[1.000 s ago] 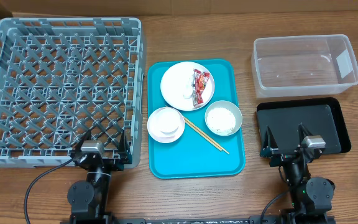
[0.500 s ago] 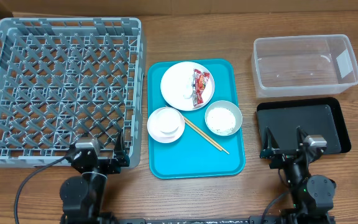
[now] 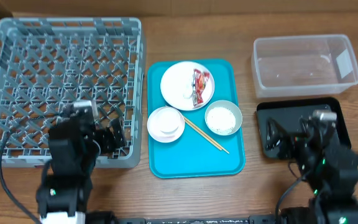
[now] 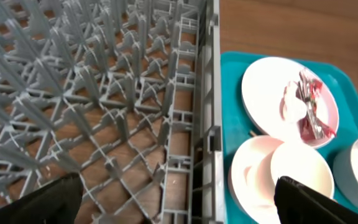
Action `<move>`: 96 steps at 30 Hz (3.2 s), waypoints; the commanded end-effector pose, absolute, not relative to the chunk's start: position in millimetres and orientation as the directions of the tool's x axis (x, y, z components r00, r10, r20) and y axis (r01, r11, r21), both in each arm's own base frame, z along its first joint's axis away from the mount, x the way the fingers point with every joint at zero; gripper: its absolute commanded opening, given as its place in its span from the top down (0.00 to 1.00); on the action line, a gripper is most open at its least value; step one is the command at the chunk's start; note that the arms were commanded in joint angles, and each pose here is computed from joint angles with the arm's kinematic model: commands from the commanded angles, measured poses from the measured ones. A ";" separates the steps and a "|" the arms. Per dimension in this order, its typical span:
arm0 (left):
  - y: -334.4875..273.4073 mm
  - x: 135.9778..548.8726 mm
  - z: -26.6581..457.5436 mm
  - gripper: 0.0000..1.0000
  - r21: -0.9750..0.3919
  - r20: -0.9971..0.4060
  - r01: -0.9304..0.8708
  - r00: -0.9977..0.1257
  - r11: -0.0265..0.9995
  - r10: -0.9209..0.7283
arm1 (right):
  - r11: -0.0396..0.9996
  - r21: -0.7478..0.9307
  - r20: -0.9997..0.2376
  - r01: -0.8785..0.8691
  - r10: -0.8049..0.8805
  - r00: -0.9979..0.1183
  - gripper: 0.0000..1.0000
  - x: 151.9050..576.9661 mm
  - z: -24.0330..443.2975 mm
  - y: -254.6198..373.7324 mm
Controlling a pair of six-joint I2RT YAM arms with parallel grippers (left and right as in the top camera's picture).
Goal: Sort waste into correct bins and load items into the dishwasher
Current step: 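Move the right gripper to the plate and grasp the red wrapper, then carry the red wrapper to the clear bin and release it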
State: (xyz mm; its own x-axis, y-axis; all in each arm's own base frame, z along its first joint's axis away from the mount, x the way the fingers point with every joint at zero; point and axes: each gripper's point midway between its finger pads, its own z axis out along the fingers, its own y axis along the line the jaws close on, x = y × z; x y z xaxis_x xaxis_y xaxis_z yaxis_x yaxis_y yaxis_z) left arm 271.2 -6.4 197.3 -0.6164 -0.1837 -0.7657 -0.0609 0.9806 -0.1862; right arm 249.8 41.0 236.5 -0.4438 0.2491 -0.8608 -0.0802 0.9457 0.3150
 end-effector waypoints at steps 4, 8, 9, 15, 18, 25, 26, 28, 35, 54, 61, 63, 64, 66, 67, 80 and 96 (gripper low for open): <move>-14.7 277.7 212.8 0.00 -0.205 -0.698 -0.039 -0.695 0.978 -0.174 | 0.950 0.303 -0.719 -0.069 0.181 -0.671 0.00 270.5 273.1 50.6; -14.9 277.9 212.2 0.00 -0.206 -0.693 -0.040 -0.700 0.978 -0.175 | 0.958 0.287 -0.552 0.008 0.172 -0.816 0.00 284.8 267.4 48.7; -14.8 277.9 212.2 0.00 -0.206 -0.693 -0.041 -0.700 0.978 -0.175 | 0.958 0.287 -0.517 0.024 0.176 -0.837 0.00 291.3 257.5 49.1; -14.8 278.3 212.3 0.00 -0.214 -0.691 -0.049 -0.699 0.976 -0.186 | 0.933 0.359 -0.403 0.024 0.179 -0.897 0.00 328.1 215.8 66.4; -14.7 278.5 212.4 0.00 -0.213 -0.691 -0.048 -0.698 0.976 -0.186 | 0.918 0.397 -0.430 -0.021 0.166 -0.888 0.00 343.8 216.7 78.0; -14.7 278.5 212.4 0.00 -0.213 -0.691 -0.048 -0.698 0.976 -0.186 | 0.914 0.364 -0.538 -0.181 0.048 -0.842 0.04 358.0 228.1 115.6; -14.7 278.5 212.4 0.00 -0.213 -0.692 -0.048 -0.698 0.976 -0.185 | 0.905 0.363 -0.552 -0.219 0.019 -0.834 0.08 359.9 228.3 129.7; -14.7 278.5 212.5 0.00 -0.213 -0.692 -0.048 -0.698 0.976 -0.186 | 0.900 0.341 -0.573 -0.272 -0.031 -0.819 0.09 365.8 222.7 152.9; -14.7 278.5 212.4 0.00 -0.213 -0.692 -0.048 -0.698 0.976 -0.185 | 0.904 0.312 -0.542 -0.293 -0.084 -0.836 0.30 386.1 174.2 203.9; -14.5 284.9 193.3 0.00 -0.211 -0.638 -0.064 -0.747 0.975 -0.187 | 0.901 0.385 -0.302 -0.201 -0.084 -0.950 0.33 391.5 53.5 232.1; -14.4 285.5 192.1 0.00 -0.211 -0.635 -0.065 -0.749 0.975 -0.187 | 0.899 0.388 -0.309 -0.204 -0.082 -0.948 0.34 393.4 50.5 233.2; -14.5 285.6 192.2 0.00 -0.211 -0.636 -0.064 -0.749 0.975 -0.187 | 0.899 0.387 -0.301 -0.204 -0.086 -0.950 0.34 392.6 46.2 234.4; -14.5 285.6 192.2 0.00 -0.211 -0.636 -0.064 -0.749 0.975 -0.187 | 0.899 0.386 -0.297 -0.208 -0.092 -0.950 0.34 391.3 42.9 236.8; -14.4 285.7 192.3 0.00 -0.211 -0.636 -0.065 -0.749 0.975 -0.187 | 0.898 0.384 -0.288 -0.217 -0.107 -0.952 0.34 388.1 37.0 242.2; -14.4 285.6 192.2 0.00 -0.211 -0.636 -0.065 -0.749 0.975 -0.187 | 0.897 0.382 -0.284 -0.222 -0.115 -0.952 0.34 386.5 32.9 245.3; -14.5 285.5 192.2 0.00 -0.211 -0.635 -0.064 -0.749 0.975 -0.187 | 0.899 0.384 -0.359 -0.210 -0.064 -0.931 0.96 415.8 75.4 231.5; -14.5 286.2 192.8 0.00 -0.211 -0.638 -0.064 -0.747 0.975 -0.187 | 0.956 0.269 -0.531 0.119 0.250 -0.810 0.96 484.5 180.1 51.7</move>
State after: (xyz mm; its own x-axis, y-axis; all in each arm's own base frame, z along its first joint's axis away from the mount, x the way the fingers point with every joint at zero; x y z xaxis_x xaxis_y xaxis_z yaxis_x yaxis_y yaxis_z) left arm 281.1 -11.1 181.2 -0.7627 -0.1892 -0.6184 -0.0802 0.9765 -0.1999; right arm 477.1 88.7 173.3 -0.8404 0.1962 -0.5053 0.0405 0.9523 0.3024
